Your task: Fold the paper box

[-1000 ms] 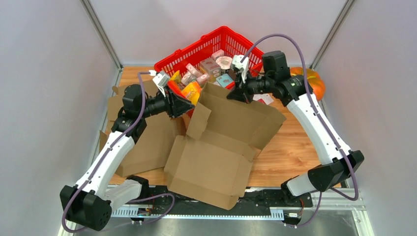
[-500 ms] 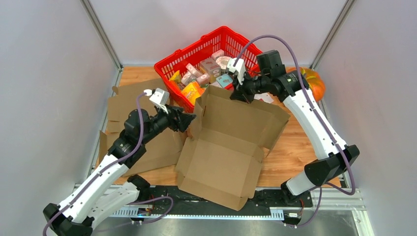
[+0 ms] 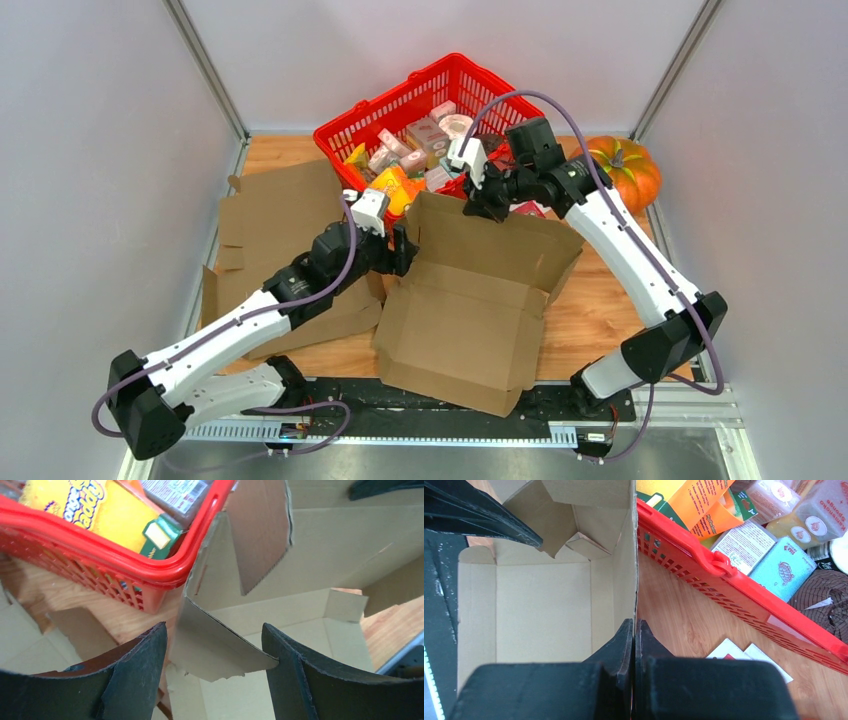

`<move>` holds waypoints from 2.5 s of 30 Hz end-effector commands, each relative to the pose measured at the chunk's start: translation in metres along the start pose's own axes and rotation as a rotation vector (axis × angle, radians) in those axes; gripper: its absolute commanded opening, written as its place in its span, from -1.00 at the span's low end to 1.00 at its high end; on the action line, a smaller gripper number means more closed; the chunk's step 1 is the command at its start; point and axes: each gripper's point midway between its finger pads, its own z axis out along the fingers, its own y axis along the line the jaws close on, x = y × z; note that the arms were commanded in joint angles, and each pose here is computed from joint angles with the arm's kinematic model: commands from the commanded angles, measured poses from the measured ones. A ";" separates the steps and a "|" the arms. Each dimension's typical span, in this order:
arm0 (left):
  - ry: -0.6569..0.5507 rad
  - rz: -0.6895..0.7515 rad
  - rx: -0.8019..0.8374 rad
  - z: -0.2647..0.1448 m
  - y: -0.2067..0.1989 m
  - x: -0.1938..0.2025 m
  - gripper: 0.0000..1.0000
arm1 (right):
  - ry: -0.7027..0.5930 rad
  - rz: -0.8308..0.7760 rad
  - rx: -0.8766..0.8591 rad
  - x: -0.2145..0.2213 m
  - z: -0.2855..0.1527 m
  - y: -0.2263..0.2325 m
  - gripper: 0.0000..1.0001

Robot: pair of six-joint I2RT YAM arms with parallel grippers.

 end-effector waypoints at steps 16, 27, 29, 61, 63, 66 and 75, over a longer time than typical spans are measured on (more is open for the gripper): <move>0.007 0.011 -0.120 -0.022 0.029 0.017 -0.63 | -0.004 -0.221 0.197 0.028 0.012 0.003 -1.00; -0.027 0.005 -0.018 -0.037 0.016 0.006 -0.45 | 0.035 -0.259 0.241 0.062 0.035 0.008 -1.00; -0.017 -0.003 -0.024 -0.042 0.024 0.003 -0.30 | 0.047 -0.271 0.258 0.067 0.036 0.005 -1.00; 0.269 -0.297 -0.111 -0.026 0.064 0.082 -0.42 | 0.142 -0.331 0.414 0.102 0.048 0.000 -0.95; 0.253 -0.351 -0.067 -0.033 0.055 0.085 -0.52 | 0.150 -0.316 0.403 0.106 0.050 -0.001 -0.98; 0.259 -0.435 -0.040 -0.039 0.048 0.100 -0.60 | 0.152 -0.310 0.398 0.107 0.052 -0.003 -0.99; 0.387 -0.504 0.134 -0.018 0.006 0.131 -0.73 | 0.134 -0.303 0.400 0.100 0.048 -0.004 -1.00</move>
